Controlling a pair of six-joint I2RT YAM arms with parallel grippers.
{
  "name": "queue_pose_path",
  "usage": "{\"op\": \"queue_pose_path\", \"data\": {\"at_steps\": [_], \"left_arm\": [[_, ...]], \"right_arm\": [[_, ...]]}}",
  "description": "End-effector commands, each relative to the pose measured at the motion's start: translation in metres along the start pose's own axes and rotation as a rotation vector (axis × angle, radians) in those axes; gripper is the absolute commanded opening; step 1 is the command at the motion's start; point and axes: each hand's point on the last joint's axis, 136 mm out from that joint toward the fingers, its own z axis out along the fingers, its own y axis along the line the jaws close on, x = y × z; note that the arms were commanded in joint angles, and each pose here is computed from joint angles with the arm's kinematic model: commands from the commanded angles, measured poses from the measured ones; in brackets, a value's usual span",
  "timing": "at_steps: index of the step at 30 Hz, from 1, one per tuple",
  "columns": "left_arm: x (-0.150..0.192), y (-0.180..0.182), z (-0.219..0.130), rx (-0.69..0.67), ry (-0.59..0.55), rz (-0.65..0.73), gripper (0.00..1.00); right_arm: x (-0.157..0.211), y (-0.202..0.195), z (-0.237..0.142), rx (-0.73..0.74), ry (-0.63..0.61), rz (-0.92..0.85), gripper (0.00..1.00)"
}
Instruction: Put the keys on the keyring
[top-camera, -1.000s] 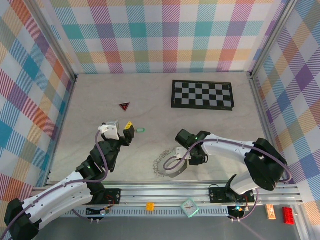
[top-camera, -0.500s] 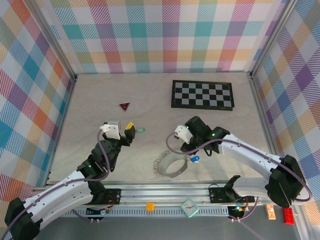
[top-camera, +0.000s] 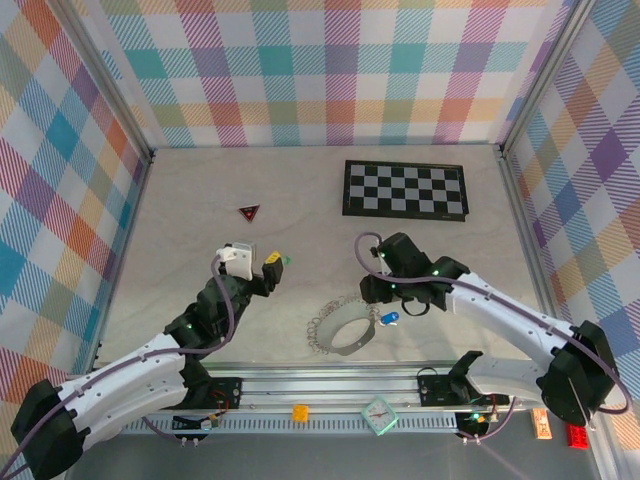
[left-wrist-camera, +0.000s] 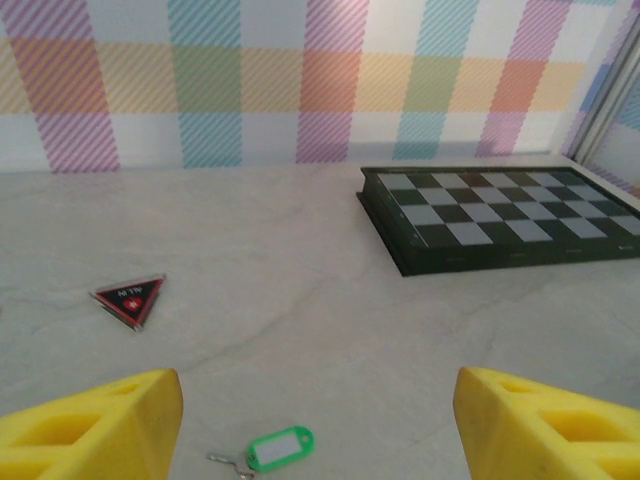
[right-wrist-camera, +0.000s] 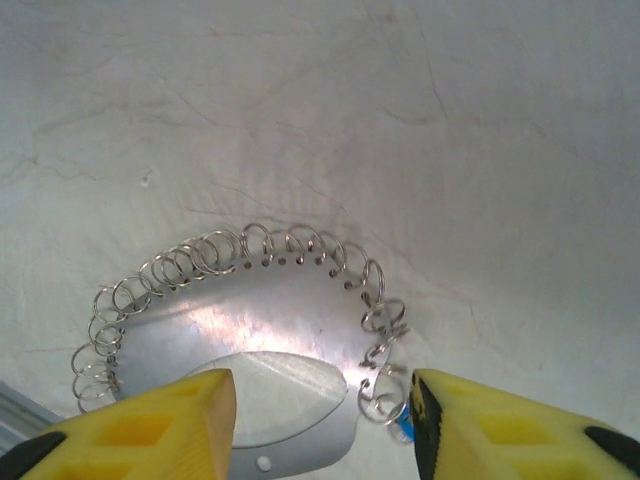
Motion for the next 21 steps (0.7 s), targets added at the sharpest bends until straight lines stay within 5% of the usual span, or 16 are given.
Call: {"op": "queue_pose_path", "data": {"at_steps": [1, 10, 21], "left_arm": [[-0.008, -0.01, 0.004, 0.043, 0.009, -0.046, 0.72], [0.01, -0.011, 0.005, 0.051, 0.079, -0.085, 0.72], [0.011, -0.007, 0.002, 0.037, 0.075, -0.076, 0.72]], "right_arm": [[0.026, -0.011, 0.015, 0.043, 0.114, 0.2, 0.5], [0.037, -0.02, 0.046, 0.139, 0.205, 0.445, 0.3], [0.03, -0.03, 0.058, 0.227, 0.204, 0.471, 0.28]]}}
